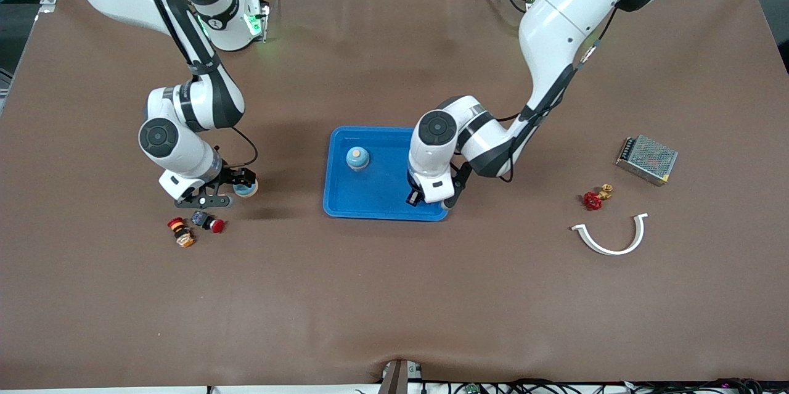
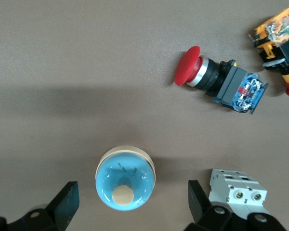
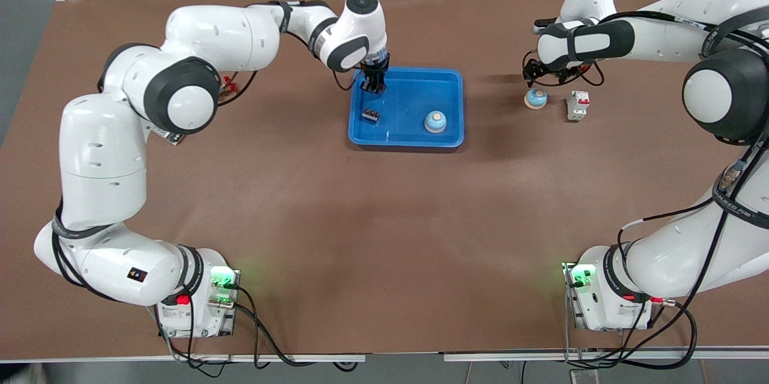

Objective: Place electrolytic capacitor and blue bell in tray
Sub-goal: 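Carry the capacitor to the tray while the right gripper grasps the bell, then release the capacitor in the tray while the right gripper lifts the bell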

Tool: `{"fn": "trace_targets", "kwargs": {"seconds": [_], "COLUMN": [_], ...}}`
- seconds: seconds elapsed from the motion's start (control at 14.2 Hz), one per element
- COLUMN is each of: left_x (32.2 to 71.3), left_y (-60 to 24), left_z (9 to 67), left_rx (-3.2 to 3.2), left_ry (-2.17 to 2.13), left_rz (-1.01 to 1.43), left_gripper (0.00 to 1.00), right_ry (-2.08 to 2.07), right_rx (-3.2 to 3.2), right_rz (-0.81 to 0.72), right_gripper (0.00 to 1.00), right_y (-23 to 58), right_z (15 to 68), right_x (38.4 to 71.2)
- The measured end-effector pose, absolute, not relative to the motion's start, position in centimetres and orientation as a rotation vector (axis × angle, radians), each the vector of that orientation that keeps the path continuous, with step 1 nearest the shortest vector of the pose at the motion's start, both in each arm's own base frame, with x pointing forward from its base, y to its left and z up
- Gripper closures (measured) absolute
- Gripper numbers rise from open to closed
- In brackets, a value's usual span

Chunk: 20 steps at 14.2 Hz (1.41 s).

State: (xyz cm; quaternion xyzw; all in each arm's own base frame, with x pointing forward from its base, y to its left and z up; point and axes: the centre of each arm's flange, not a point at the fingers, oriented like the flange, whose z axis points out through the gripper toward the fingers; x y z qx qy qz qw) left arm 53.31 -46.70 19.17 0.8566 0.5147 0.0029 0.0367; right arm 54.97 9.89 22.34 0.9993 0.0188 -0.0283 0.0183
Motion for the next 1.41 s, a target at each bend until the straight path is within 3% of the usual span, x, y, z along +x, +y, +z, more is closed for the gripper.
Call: {"fn": "trace_targets", "kwargs": {"seconds": [0.28, 0.49, 0.77, 1.41], "left_x": [53.2, 53.2, 54.8, 59.7], "left_y": [-46.8, -46.7, -46.6, -42.6], "left_z": [18.6, 18.3, 20.1, 30.9], "left_rx": [2.631, 2.633, 2.588, 2.713], "left_ry": [1.583, 1.588, 1.59, 1.382], "left_rz": [0.002, 0.002, 0.027, 0.179], "left_gripper": [0.66, 0.42, 0.02, 0.0], "right_ry": [0.06, 0.066, 0.069, 0.072], "right_rx": [3.1, 3.102, 3.1, 3.099], "right_rz": [-0.096, -0.083, -0.091, -0.096], "right_gripper": [0.0, 0.0, 0.0, 0.0], "right_y": [9.9, 10.0, 10.0, 10.1], "right_z": [21.0, 20.0, 19.2, 17.9], "right_x": [54.8, 54.6, 54.2, 54.0]}}
